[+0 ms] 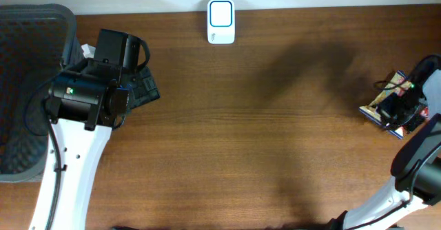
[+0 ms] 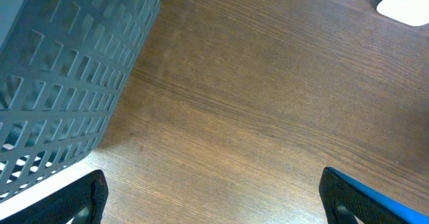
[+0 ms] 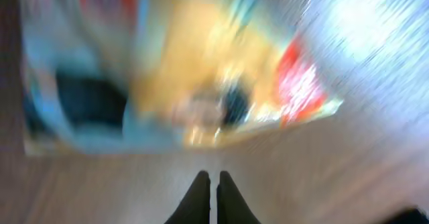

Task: Scan the item barcode
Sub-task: 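Carry the yellow packet to the far right and set it on the pile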

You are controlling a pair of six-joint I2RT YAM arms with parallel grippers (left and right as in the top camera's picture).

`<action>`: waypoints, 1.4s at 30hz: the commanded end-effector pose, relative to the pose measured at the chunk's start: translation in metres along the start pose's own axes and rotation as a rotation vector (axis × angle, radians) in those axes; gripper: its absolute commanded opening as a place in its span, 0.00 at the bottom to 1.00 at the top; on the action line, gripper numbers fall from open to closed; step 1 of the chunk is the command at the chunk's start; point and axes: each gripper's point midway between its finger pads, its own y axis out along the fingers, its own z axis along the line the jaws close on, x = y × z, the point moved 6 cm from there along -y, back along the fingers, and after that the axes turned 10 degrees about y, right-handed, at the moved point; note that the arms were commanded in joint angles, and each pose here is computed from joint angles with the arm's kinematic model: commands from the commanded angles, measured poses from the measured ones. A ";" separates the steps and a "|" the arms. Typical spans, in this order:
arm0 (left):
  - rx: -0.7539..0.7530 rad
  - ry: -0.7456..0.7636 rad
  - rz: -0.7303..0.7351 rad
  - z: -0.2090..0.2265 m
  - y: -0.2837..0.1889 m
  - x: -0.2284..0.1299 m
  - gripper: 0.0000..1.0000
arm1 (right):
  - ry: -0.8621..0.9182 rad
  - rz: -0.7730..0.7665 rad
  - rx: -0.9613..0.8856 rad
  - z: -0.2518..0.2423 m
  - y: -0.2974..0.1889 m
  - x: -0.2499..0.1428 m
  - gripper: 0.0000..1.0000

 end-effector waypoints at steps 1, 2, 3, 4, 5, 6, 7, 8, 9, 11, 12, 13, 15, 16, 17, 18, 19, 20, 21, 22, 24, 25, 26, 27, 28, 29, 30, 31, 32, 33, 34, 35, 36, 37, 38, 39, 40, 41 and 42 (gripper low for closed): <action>-0.006 -0.008 -0.020 0.003 -0.006 0.001 0.99 | 0.082 -0.175 0.007 -0.002 -0.004 0.032 0.12; -0.006 -0.008 -0.020 0.003 -0.006 0.001 0.99 | 0.088 -0.223 0.021 0.001 -0.006 0.040 0.14; -0.006 -0.009 -0.020 0.003 -0.006 0.001 0.99 | 0.091 -0.259 0.044 0.005 -0.007 0.047 0.15; -0.006 -0.008 -0.020 0.003 -0.006 0.001 0.99 | 0.090 -0.283 0.060 0.008 -0.009 0.051 0.15; -0.006 -0.008 -0.020 0.003 -0.006 0.001 0.99 | 0.062 -0.318 0.079 0.012 -0.011 0.057 0.15; -0.006 -0.008 -0.020 0.003 -0.006 0.001 0.99 | 0.037 -0.341 0.089 0.014 -0.013 0.061 0.15; -0.006 -0.008 -0.020 0.003 -0.006 0.001 0.99 | 0.006 -0.361 0.095 0.016 -0.014 0.064 0.15; -0.006 -0.008 -0.020 0.003 -0.006 0.001 0.99 | -0.002 -0.368 0.098 0.017 -0.017 0.066 0.15; -0.006 -0.008 -0.020 0.003 -0.006 0.001 0.99 | -0.001 -0.373 0.101 0.018 -0.022 0.067 0.15; -0.006 -0.008 -0.020 0.003 -0.006 0.001 0.99 | -0.001 -0.375 0.105 0.018 -0.040 0.068 0.09; -0.006 -0.009 -0.020 0.003 -0.006 0.001 0.99 | -0.003 -0.373 0.111 0.019 -0.052 0.068 0.04; -0.006 -0.008 -0.020 0.003 -0.006 0.001 0.99 | -0.006 -0.374 0.119 0.020 -0.066 0.068 0.04; -0.006 -0.008 -0.020 0.003 -0.006 0.001 0.99 | -0.016 -0.357 0.165 0.023 -0.098 0.063 0.08; -0.006 -0.008 -0.020 0.003 -0.006 0.001 0.99 | -0.022 -0.341 0.187 0.024 -0.103 0.060 0.08; -0.006 -0.008 -0.020 0.003 -0.006 0.001 0.99 | -0.026 -0.326 0.204 0.027 -0.101 0.059 0.08; -0.006 -0.008 -0.020 0.003 -0.006 0.001 0.99 | -0.030 -0.320 0.201 0.029 -0.094 0.059 0.06; -0.006 -0.008 -0.020 0.003 -0.006 0.001 0.99 | -0.034 -0.313 0.197 0.032 -0.082 0.060 0.05; -0.006 -0.008 -0.020 0.003 -0.006 0.001 0.99 | -0.040 -0.308 0.193 0.035 -0.074 0.061 0.05; -0.006 -0.008 -0.020 0.003 -0.006 0.001 0.99 | -0.083 -0.301 0.189 0.039 -0.056 0.062 0.05; -0.006 -0.008 -0.020 0.003 -0.006 0.001 0.99 | -0.132 -0.302 0.180 0.043 -0.040 0.065 0.05; -0.006 -0.008 -0.020 0.003 -0.006 0.001 0.99 | -0.216 -0.305 0.148 0.046 -0.007 0.070 0.06; -0.006 -0.008 -0.020 0.003 -0.006 0.001 0.99 | -0.219 -0.307 0.134 0.044 0.005 0.072 0.06; -0.006 -0.008 -0.020 0.003 -0.006 0.001 0.99 | -0.209 -0.321 0.100 0.040 0.012 0.076 0.05; -0.006 -0.008 -0.020 0.003 -0.006 0.001 0.99 | -0.198 -0.336 0.066 0.036 0.014 0.079 0.05; -0.006 -0.008 -0.020 0.003 -0.006 0.001 0.99 | -0.189 -0.362 0.016 0.031 0.014 0.083 0.04; -0.006 -0.008 -0.020 0.003 -0.006 0.001 0.99 | -0.170 -0.393 -0.034 0.025 0.008 0.086 0.04; -0.006 -0.009 -0.020 0.003 -0.006 0.001 0.99 | -0.159 -0.430 -0.074 0.020 -0.005 0.089 0.04; -0.006 -0.008 -0.020 0.003 -0.006 0.001 0.99 | -0.149 -0.460 -0.094 0.016 -0.019 0.090 0.04; -0.006 -0.008 -0.020 0.003 -0.006 0.001 0.99 | -0.143 -0.481 -0.084 0.015 -0.033 0.090 0.04; -0.006 -0.008 -0.020 0.003 -0.006 0.001 0.99 | -0.123 -0.511 -0.054 0.015 -0.054 0.089 0.04; -0.006 -0.008 -0.020 0.003 -0.006 0.001 0.99 | -0.103 -0.533 -0.024 0.015 -0.071 0.086 0.04; -0.006 -0.008 -0.020 0.003 -0.006 0.001 0.99 | -0.107 -0.562 0.062 0.019 -0.100 0.077 0.06; -0.006 -0.008 -0.019 0.003 -0.006 0.001 0.99 | -0.122 -0.572 0.130 0.022 -0.116 0.068 0.09; -0.006 -0.008 -0.020 0.003 -0.006 0.001 0.99 | -0.144 -0.574 0.207 0.026 -0.133 0.056 0.11; -0.006 -0.008 -0.020 0.003 -0.006 0.001 0.99 | -0.174 -0.568 0.293 0.030 -0.150 0.041 0.15; -0.006 -0.008 -0.020 0.003 -0.006 0.001 0.99 | -0.200 -0.556 0.362 0.032 -0.164 0.027 0.19; -0.006 -0.008 -0.020 0.003 -0.006 0.001 0.99 | -0.225 -0.544 0.432 0.032 -0.179 0.011 0.64; -0.006 -0.008 -0.020 0.003 -0.006 0.001 0.99 | -0.247 -0.536 0.497 0.031 -0.192 -0.001 0.99; -0.006 -0.008 -0.020 0.003 -0.006 0.001 0.99 | -0.274 -0.513 0.565 0.029 -0.205 -0.017 0.99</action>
